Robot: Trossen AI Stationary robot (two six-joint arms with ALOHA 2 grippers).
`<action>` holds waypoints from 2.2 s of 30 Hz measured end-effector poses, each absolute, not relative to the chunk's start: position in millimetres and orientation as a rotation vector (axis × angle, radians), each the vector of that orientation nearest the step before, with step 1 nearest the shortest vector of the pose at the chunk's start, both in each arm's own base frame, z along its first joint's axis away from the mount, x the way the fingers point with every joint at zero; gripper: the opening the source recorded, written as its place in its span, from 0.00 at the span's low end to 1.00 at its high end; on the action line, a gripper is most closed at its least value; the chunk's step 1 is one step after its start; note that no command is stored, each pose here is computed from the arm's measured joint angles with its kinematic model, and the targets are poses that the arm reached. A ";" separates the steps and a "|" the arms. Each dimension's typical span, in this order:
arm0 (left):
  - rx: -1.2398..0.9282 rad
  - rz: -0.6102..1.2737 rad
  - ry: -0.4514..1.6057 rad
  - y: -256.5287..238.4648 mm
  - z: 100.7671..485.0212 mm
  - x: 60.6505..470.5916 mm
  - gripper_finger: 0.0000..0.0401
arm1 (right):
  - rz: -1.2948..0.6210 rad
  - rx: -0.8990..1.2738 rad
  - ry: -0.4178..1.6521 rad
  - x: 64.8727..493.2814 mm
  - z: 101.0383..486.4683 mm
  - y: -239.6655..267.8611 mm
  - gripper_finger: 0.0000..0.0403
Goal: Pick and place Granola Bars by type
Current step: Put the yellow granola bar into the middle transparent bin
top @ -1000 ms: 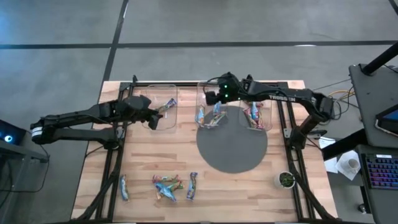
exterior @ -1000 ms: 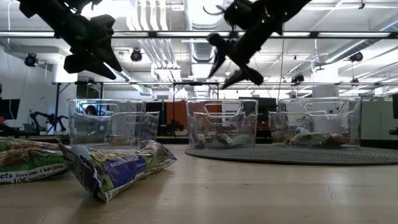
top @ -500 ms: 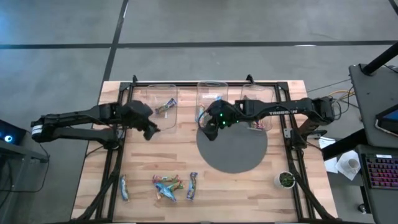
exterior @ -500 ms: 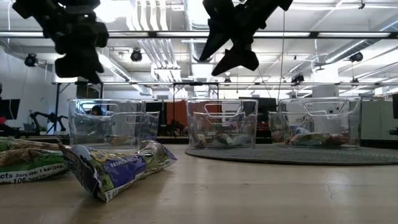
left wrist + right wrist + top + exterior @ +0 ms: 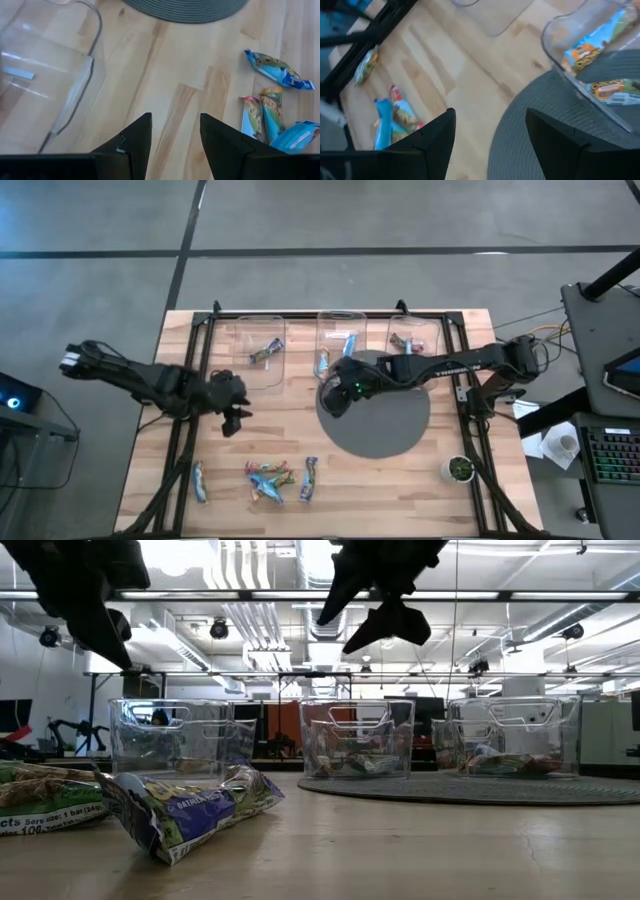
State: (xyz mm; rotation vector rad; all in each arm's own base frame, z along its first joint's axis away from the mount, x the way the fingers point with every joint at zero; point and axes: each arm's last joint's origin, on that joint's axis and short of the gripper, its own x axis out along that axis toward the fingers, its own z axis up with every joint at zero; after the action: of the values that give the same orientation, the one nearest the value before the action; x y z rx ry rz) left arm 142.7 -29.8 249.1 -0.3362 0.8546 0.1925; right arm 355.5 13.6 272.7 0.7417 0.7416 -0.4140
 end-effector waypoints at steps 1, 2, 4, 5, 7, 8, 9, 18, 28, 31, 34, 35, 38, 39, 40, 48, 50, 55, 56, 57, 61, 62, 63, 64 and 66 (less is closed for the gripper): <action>-0.334 0.194 0.854 -31.7 248.9 142.4 0.37 | -0.433 0.749 0.731 355.3 272.7 16.5 0.57; -0.333 0.192 0.853 -33.4 248.8 142.1 0.37 | -0.450 0.757 0.721 355.1 272.8 19.5 0.57; -0.338 0.191 0.856 -35.3 248.6 141.4 0.37 | -0.479 0.774 0.701 354.6 272.9 25.3 0.57; -0.340 0.191 0.856 -35.7 248.6 141.3 0.37 | -0.489 0.787 0.694 354.4 273.0 28.1 0.57; -0.340 0.189 0.856 -36.2 248.6 141.2 0.37 | -0.498 0.825 0.688 353.9 273.0 32.8 0.57; -0.341 0.189 0.856 -36.2 248.6 141.2 0.37 | -0.502 0.848 0.684 353.7 273.0 35.5 0.57; -0.341 0.189 0.855 -36.2 248.6 141.3 0.37 | -0.505 0.871 0.682 353.4 273.0 38.7 0.57; -0.343 0.176 0.826 -37.0 245.4 144.1 0.37 | -0.561 0.877 0.618 349.2 273.6 63.1 0.57; -0.656 0.186 0.654 -44.0 230.4 161.0 0.37 | -0.537 0.830 0.611 350.1 275.8 64.4 0.57; -0.655 0.150 0.668 -50.9 225.3 165.3 0.37 | -0.487 0.789 0.635 348.8 278.2 66.2 0.57; -0.605 0.132 0.724 -58.6 217.9 169.1 0.37 | -0.459 0.745 0.645 346.8 280.8 68.0 0.57; -0.596 0.132 0.741 -60.8 215.0 170.8 0.37 | -0.453 0.734 0.647 345.9 281.9 67.8 0.57; -0.583 0.148 0.797 -66.2 205.0 175.7 0.37 | -0.430 0.695 0.651 343.1 286.0 67.3 0.57; -0.579 0.156 0.816 -67.6 201.7 177.2 0.37 | -0.424 0.686 0.650 341.9 288.0 66.9 0.57; -0.578 0.164 0.831 -68.7 198.6 178.8 0.37 | -0.417 0.678 0.647 340.4 290.3 66.6 0.57; -0.623 0.162 0.886 -85.2 183.4 187.2 0.37 | -0.392 0.616 0.669 330.6 298.7 64.6 0.57; -0.657 0.163 0.887 -89.2 182.9 186.6 0.37 | -0.407 0.603 0.703 327.9 296.1 64.1 0.57; -0.837 0.237 0.896 -93.0 186.1 179.2 0.37 | -0.422 0.589 0.744 325.4 292.1 63.6 0.57; -0.900 0.287 0.911 -92.0 185.9 175.9 0.37 | -0.421 0.591 0.748 325.4 291.5 63.7 0.57; -0.958 0.341 0.933 -91.0 185.0 172.1 0.37 | -0.421 0.591 0.749 325.5 291.2 63.7 0.57; -1.104 0.502 1.079 -91.2 179.2 156.1 0.37 | -0.421 0.591 0.749 325.6 290.8 63.8 0.57; -1.116 0.523 1.123 -92.1 177.7 152.5 0.37 | -0.421 0.591 0.749 325.6 290.8 63.8 0.57; -1.128 0.541 1.177 -93.2 176.3 148.7 0.37 | -0.420 0.591 0.749 325.6 290.7 63.8 0.57; -1.130 0.563 1.233 -93.9 174.6 144.8 0.37 | -0.421 0.591 0.749 325.6 290.7 63.8 0.57; -1.130 0.598 1.355 -95.6 171.8 136.8 0.37 | -0.420 0.591 0.748 325.6 290.4 63.8 0.57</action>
State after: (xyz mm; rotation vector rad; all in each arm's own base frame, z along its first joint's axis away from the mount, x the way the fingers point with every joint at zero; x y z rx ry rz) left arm 136.8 -95.6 171.8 -1.1296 1.3555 0.5981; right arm 325.6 63.8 290.4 0.5915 0.7481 -0.4204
